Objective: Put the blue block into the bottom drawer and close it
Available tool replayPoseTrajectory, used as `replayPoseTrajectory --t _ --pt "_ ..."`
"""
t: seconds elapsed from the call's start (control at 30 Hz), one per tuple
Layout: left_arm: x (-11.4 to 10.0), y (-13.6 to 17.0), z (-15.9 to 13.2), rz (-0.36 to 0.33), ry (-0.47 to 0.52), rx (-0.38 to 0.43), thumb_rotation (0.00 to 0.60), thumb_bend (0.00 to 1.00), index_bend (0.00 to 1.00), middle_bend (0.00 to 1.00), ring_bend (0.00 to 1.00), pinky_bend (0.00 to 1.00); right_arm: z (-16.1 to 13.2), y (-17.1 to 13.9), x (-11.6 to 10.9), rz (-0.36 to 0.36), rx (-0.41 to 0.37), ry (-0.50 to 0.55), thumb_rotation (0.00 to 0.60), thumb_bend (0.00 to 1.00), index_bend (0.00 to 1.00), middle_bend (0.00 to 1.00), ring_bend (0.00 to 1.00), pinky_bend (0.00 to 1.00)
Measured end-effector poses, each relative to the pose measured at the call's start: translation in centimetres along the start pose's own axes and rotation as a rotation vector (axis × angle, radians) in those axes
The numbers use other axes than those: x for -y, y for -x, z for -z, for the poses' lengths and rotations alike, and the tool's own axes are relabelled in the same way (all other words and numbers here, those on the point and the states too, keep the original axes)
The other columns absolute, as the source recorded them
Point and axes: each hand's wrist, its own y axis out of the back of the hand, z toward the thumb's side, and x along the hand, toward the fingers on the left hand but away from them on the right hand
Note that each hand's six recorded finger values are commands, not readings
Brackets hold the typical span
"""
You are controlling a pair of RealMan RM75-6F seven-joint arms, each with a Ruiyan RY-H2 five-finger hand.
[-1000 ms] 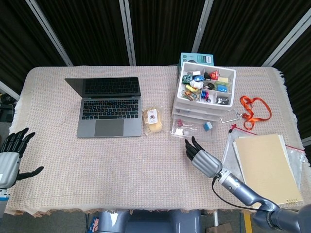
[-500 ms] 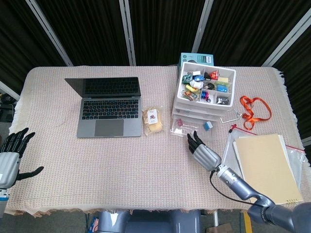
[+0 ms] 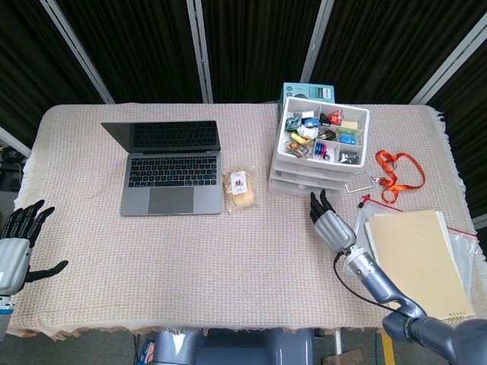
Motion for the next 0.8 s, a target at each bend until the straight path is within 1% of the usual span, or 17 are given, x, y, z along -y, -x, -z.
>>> replayPoseTrajectory --t 0.1,0.37,0.6,0.73,0.8 --pt "0.0 0.0 0.0 0.001 -0.001 0.000 0.600 0.11 0.10 0.00 0.00 0.00 0.5 0.2 0.7 -0.031 0.028 0.002 0.600 0.29 0.27 0.14 0.03 0.13" --pt "0.0 0.0 0.0 0.003 0.001 0.001 0.600 0.11 0.10 0.00 0.00 0.00 1.0 -0.1 1.5 -0.070 0.065 0.014 0.600 0.29 0.27 0.14 0.03 0.13" --pt "0.0 0.0 0.0 0.005 0.001 0.002 0.600 0.11 0.10 0.00 0.00 0.00 0.6 -1.1 0.9 -0.046 0.059 0.040 0.600 0.29 0.27 0.14 0.03 0.13" --pt "0.0 0.1 -0.1 0.004 0.001 0.004 0.600 0.11 0.10 0.00 0.00 0.00 0.8 -1.8 -0.1 -0.014 0.065 0.075 0.600 0.28 0.26 0.14 0.03 0.12" --pt "0.0 0.1 -0.1 0.004 0.000 0.004 0.600 0.11 0.10 0.00 0.00 0.00 1.3 -2.2 -0.8 0.008 0.079 0.109 0.600 0.28 0.26 0.14 0.03 0.12"
